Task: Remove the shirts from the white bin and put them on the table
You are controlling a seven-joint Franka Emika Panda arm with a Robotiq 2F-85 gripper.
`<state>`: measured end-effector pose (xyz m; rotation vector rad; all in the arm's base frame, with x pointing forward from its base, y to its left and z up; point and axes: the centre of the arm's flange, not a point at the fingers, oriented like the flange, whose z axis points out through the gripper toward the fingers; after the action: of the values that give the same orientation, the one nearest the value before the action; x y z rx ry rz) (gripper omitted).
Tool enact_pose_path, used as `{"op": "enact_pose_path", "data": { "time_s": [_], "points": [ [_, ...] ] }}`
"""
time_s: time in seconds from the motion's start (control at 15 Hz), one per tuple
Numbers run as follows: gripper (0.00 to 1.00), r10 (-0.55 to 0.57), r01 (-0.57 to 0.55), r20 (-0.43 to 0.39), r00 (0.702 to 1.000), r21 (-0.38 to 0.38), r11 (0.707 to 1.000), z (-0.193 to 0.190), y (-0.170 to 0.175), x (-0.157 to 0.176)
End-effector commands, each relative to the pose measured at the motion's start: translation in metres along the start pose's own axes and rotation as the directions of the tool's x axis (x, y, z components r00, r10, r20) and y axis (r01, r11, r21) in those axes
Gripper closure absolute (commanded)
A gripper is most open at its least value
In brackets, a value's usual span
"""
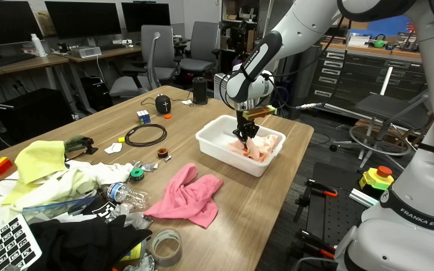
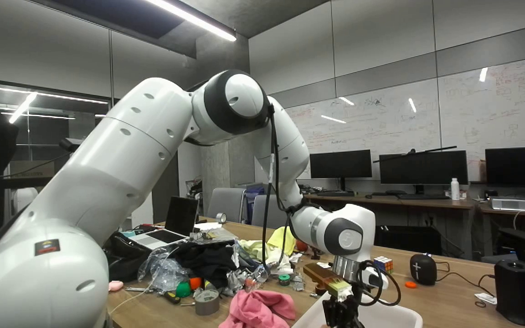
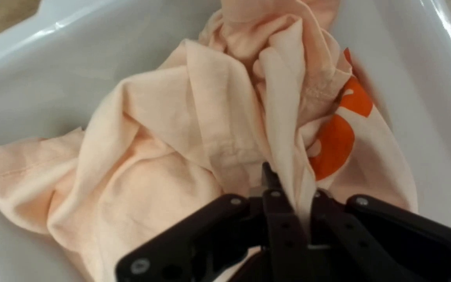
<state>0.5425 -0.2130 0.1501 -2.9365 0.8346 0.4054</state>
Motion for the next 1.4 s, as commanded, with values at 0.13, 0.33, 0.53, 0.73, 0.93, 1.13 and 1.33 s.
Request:
{"op": "enact_pose_path", "data": {
  "time_s": [0.13, 0.33, 0.53, 0.73, 0.93, 1.13, 1.33],
  "points": [
    [0.97, -0.02, 0.021, -0.115, 0.993, 0.007, 1.0, -0.048, -0.008, -0.009],
    [0.97, -0.056, 0.057, -0.216, 0.975, -0.001, 0.998, -0.091, -0.02, -0.019],
    [0.97, -0.128, 0.123, -0.327, 0.936, -0.037, 0.992, -0.141, -0.042, -0.037],
    [0.97, -0.204, 0.187, -0.424, 0.883, -0.081, 0.979, -0.188, -0.069, -0.06],
    [0.97, -0.271, 0.236, -0.515, 0.813, -0.133, 0.963, -0.23, -0.091, -0.086],
    [0.97, -0.328, 0.28, -0.598, 0.731, -0.176, 0.944, -0.267, -0.115, -0.12],
    [0.97, -0.385, 0.32, -0.633, 0.671, -0.221, 0.921, -0.288, -0.136, -0.149]
  ]
}}
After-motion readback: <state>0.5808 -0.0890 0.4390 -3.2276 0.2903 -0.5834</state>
